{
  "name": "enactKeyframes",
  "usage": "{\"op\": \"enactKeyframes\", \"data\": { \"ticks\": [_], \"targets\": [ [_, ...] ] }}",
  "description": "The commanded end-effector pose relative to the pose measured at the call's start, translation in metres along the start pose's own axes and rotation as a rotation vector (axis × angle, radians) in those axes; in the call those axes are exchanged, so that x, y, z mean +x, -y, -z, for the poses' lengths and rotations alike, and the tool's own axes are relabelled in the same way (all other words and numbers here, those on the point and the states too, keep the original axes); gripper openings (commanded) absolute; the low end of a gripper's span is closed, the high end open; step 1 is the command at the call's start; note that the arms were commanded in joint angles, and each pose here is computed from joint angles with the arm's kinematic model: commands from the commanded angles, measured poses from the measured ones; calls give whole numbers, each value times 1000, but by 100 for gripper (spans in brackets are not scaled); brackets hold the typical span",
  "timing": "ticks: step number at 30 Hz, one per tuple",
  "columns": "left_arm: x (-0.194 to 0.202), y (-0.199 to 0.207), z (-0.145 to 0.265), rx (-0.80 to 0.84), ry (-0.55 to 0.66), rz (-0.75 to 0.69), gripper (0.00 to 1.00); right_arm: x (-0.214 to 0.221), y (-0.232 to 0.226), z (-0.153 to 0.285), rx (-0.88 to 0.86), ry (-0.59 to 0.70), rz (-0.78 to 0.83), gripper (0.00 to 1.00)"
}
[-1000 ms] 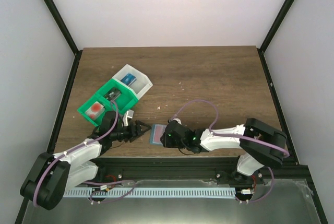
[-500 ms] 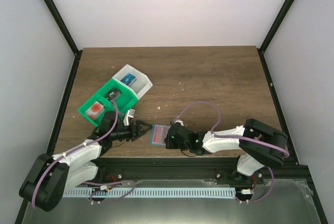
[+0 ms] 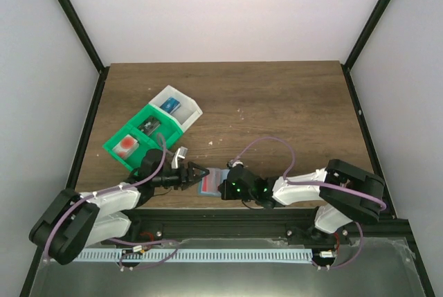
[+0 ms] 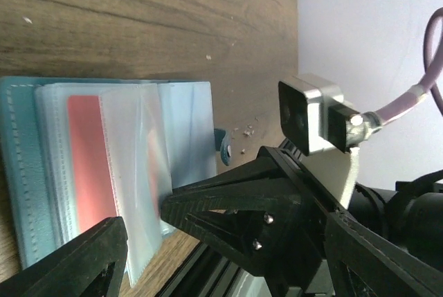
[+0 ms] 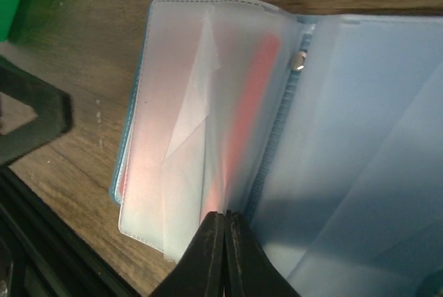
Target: Take the credit cards out of the card holder
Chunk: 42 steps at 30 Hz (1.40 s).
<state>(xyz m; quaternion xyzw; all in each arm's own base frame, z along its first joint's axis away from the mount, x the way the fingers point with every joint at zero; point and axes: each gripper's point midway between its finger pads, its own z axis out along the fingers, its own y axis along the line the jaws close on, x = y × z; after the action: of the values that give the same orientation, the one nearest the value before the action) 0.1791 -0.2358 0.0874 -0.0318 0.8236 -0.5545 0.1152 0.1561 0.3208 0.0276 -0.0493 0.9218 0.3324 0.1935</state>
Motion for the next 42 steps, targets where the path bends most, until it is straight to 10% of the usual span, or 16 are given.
{"op": "enactKeyframes", "data": {
  "ticks": [1, 42],
  "targets": [
    [-1, 7, -7, 30, 2, -22, 80, -5, -20, 3, -94, 8, 30, 1],
    [11, 2, -27, 22, -49, 16, 75, -16, -15, 28, -79, 77, -12, 23]
  ]
}}
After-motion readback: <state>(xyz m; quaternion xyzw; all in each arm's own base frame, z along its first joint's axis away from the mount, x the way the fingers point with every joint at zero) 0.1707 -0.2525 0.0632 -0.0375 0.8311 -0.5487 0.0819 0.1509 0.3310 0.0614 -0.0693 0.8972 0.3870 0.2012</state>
